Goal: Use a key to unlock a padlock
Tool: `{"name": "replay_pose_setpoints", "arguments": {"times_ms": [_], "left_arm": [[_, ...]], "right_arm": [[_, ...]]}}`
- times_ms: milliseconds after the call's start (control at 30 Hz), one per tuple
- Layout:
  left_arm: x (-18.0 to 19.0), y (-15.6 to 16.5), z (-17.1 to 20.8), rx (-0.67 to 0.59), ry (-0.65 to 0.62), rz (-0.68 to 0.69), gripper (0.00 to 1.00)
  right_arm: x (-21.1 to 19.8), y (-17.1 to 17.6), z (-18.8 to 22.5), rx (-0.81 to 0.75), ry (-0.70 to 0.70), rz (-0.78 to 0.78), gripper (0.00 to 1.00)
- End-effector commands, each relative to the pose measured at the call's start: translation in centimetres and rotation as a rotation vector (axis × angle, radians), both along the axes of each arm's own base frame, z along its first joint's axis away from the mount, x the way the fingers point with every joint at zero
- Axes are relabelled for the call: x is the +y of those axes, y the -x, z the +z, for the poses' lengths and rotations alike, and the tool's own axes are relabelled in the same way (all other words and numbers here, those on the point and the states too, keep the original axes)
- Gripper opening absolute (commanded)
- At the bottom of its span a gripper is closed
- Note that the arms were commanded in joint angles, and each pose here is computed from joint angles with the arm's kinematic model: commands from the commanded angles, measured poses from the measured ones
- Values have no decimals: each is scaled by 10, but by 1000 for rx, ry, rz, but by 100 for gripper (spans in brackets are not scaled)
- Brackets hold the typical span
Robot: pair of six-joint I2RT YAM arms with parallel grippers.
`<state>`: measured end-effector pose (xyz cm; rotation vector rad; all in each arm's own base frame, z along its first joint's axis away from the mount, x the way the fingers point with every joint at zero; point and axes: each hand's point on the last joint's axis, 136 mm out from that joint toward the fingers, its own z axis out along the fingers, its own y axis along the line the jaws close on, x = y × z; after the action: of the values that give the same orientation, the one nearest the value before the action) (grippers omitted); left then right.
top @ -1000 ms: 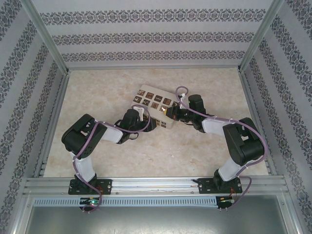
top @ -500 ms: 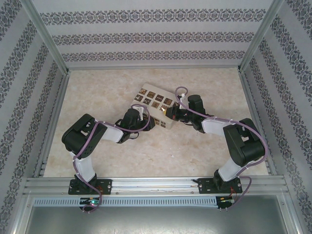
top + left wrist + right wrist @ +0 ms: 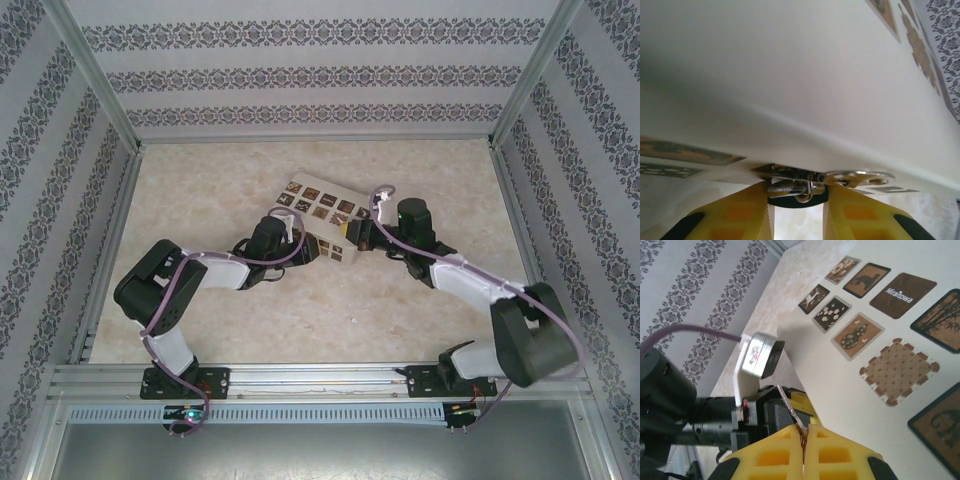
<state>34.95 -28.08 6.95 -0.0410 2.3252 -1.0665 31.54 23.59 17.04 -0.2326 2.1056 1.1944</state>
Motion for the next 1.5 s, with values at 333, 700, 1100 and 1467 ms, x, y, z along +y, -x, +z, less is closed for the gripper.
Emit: {"name": "replay_pose_setpoints", "arguments": {"times_ms": [333,700,1100,1467], "left_arm": [[-31,2,57,88,176,-54,25],[-33,4,64,122,184,-60,24],[-31,4,67,118,174,-59,24],[-31,4,67,119,173,-60,24]], "right_arm": [[5,71,-28,-347,256,84,0],[10,71,-70,-361,364,36,0],[8,48,-78,-414,381,-47,0],[17,31,-81,-408,360,-68,0]]}}
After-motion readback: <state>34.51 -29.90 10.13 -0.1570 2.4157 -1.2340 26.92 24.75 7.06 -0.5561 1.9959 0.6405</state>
